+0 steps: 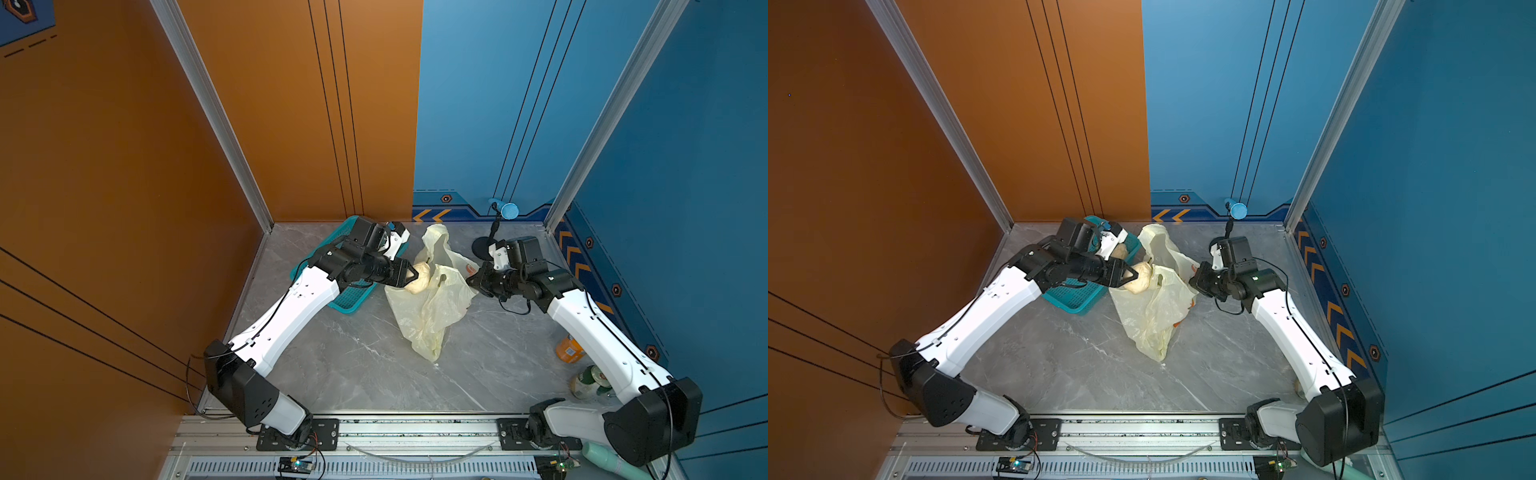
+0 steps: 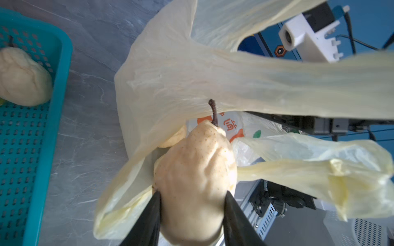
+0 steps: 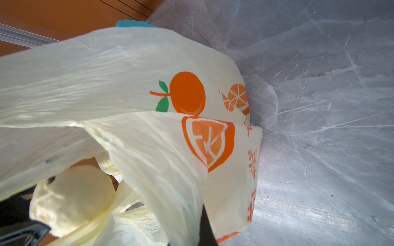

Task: Place the pears into plastic bags & tie knots
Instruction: Place the pear in the plastic bag.

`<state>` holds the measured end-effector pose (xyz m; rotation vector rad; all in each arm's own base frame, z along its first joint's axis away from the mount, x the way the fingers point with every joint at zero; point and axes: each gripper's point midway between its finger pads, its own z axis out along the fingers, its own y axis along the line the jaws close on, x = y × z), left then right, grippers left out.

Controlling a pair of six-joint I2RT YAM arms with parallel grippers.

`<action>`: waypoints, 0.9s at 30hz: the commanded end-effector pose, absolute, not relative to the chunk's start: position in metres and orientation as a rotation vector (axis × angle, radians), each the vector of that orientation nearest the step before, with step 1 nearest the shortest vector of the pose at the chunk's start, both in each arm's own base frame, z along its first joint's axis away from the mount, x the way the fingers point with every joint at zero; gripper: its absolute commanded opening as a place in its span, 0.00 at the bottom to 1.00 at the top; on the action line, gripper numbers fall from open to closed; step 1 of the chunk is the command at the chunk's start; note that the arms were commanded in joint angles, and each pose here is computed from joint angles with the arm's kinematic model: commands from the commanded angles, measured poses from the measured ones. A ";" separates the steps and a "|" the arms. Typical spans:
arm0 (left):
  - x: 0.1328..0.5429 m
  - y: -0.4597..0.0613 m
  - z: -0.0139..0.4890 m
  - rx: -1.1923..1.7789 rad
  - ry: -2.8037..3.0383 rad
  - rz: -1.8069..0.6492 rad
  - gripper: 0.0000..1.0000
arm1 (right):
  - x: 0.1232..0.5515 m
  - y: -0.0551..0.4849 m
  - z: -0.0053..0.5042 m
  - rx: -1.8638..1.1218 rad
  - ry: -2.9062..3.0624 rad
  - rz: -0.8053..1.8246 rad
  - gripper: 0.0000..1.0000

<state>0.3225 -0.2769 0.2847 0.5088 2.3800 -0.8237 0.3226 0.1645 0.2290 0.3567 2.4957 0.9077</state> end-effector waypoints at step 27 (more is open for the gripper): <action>0.300 -0.291 0.314 0.678 2.257 -0.903 0.63 | 0.329 0.139 0.230 0.408 2.468 0.866 0.00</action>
